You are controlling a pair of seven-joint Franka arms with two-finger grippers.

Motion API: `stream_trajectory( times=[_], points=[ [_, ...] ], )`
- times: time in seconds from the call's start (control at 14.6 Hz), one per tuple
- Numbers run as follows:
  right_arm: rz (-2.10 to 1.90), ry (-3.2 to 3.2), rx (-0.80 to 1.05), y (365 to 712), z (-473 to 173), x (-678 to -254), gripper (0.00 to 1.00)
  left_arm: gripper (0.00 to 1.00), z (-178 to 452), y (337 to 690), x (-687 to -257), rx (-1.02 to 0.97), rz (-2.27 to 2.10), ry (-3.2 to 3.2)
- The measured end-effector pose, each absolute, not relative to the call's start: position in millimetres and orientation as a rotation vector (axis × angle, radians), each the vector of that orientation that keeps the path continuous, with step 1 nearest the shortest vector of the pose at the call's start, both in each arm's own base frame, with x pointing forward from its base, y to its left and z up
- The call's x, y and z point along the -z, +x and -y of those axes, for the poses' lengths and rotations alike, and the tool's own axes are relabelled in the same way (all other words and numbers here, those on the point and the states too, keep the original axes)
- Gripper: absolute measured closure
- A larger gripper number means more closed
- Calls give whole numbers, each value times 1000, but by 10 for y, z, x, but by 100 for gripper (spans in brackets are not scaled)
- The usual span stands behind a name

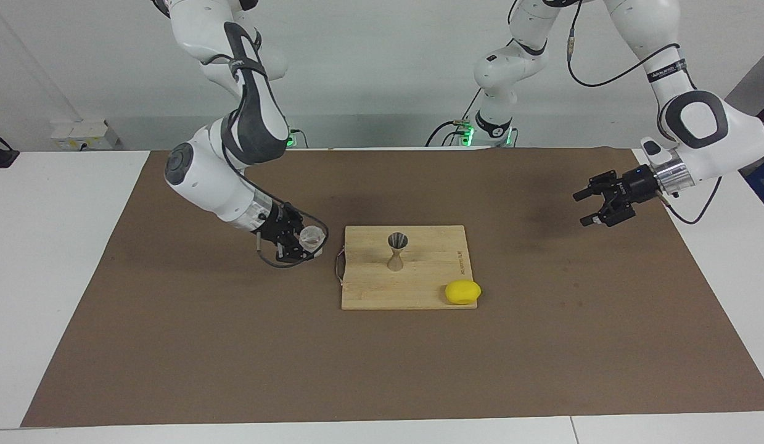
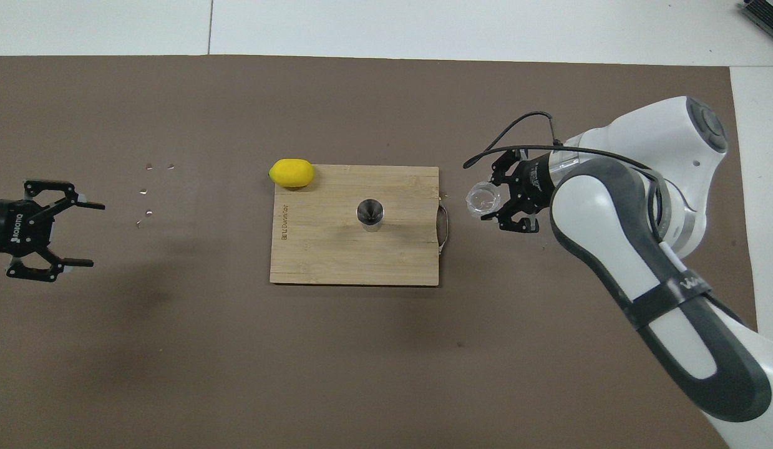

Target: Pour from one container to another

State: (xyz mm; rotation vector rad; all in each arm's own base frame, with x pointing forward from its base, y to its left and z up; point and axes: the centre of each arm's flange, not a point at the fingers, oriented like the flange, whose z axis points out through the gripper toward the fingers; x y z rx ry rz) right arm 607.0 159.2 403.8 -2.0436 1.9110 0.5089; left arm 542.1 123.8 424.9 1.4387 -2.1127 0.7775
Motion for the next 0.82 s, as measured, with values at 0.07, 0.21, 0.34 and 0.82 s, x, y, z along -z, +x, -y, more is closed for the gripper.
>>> stream_trajectory(
  times=[0.07,0.21,0.34,0.82],
  points=[
    [-1923,-2057,-489,6064,-1712,-4081,49,0,-1251,5404,-4352,-745,2118,1473],
    [-1932,-2073,-459,6058,-1906,-4153,49,0,-1270,5358,-4548,-675,2101,1568],
    [-1939,-2082,-424,6057,-2078,-4191,49,0,-1279,5296,-4737,-554,2057,1711],
    [-1980,-2050,-336,6109,-2517,-4321,49,0,-861,5222,-5327,-360,1829,2134]
  ],
)
